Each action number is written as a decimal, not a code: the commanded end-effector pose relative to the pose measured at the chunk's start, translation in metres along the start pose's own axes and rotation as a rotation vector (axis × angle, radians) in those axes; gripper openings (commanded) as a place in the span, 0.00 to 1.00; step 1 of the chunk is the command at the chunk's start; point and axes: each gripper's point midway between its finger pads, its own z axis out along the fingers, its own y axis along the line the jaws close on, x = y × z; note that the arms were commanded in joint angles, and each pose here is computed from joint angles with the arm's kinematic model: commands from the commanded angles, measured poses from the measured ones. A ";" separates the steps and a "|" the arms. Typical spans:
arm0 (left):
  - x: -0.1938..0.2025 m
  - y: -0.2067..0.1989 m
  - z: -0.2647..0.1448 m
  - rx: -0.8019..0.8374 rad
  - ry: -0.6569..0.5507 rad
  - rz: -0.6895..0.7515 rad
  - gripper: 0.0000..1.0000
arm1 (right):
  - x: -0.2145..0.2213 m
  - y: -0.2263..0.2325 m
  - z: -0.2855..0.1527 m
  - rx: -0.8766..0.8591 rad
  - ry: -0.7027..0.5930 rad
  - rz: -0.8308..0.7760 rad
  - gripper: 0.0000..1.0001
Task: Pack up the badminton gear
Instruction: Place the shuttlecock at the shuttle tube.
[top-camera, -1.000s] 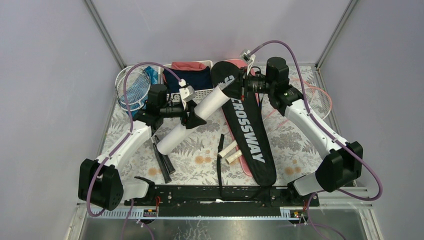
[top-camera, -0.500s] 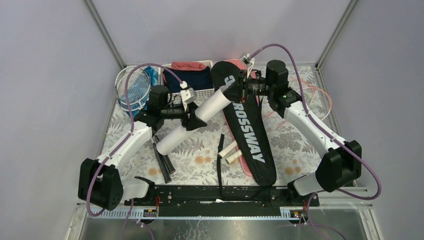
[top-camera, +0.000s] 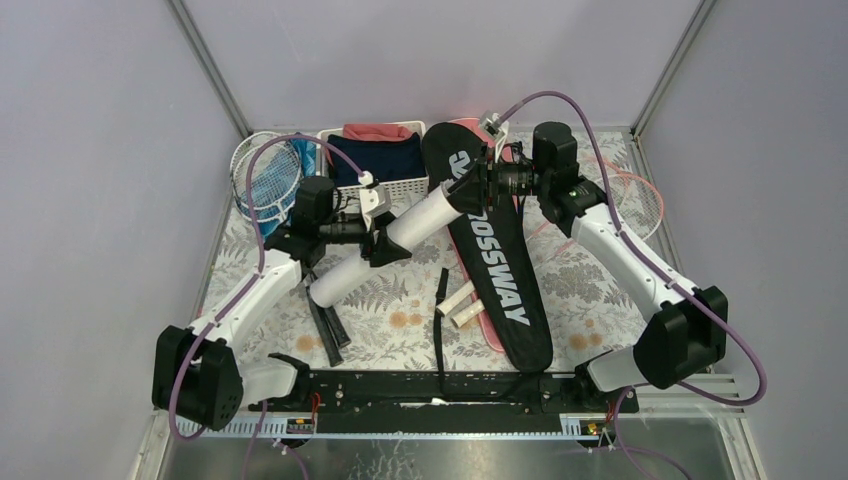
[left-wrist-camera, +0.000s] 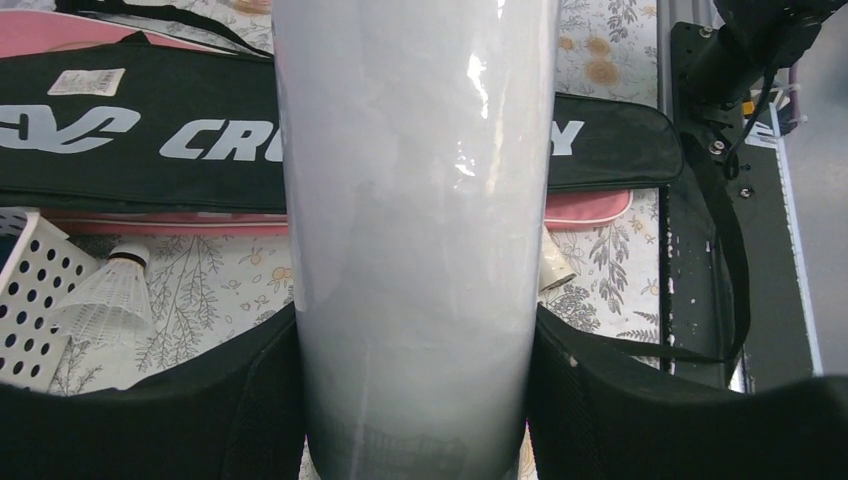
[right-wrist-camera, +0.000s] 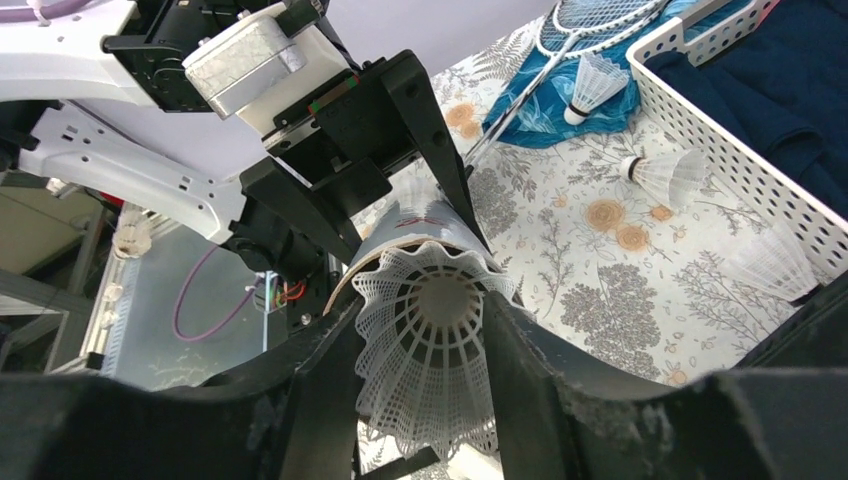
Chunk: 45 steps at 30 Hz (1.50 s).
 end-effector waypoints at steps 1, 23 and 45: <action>-0.015 0.013 -0.003 -0.063 -0.036 0.129 0.41 | -0.008 0.027 -0.009 -0.032 0.030 -0.056 0.57; -0.007 0.013 -0.005 -0.080 -0.018 0.147 0.41 | -0.022 0.039 -0.017 -0.023 0.024 -0.106 0.84; -0.009 0.014 -0.004 -0.074 -0.020 0.164 0.41 | -0.029 0.037 -0.025 0.035 0.045 -0.190 1.00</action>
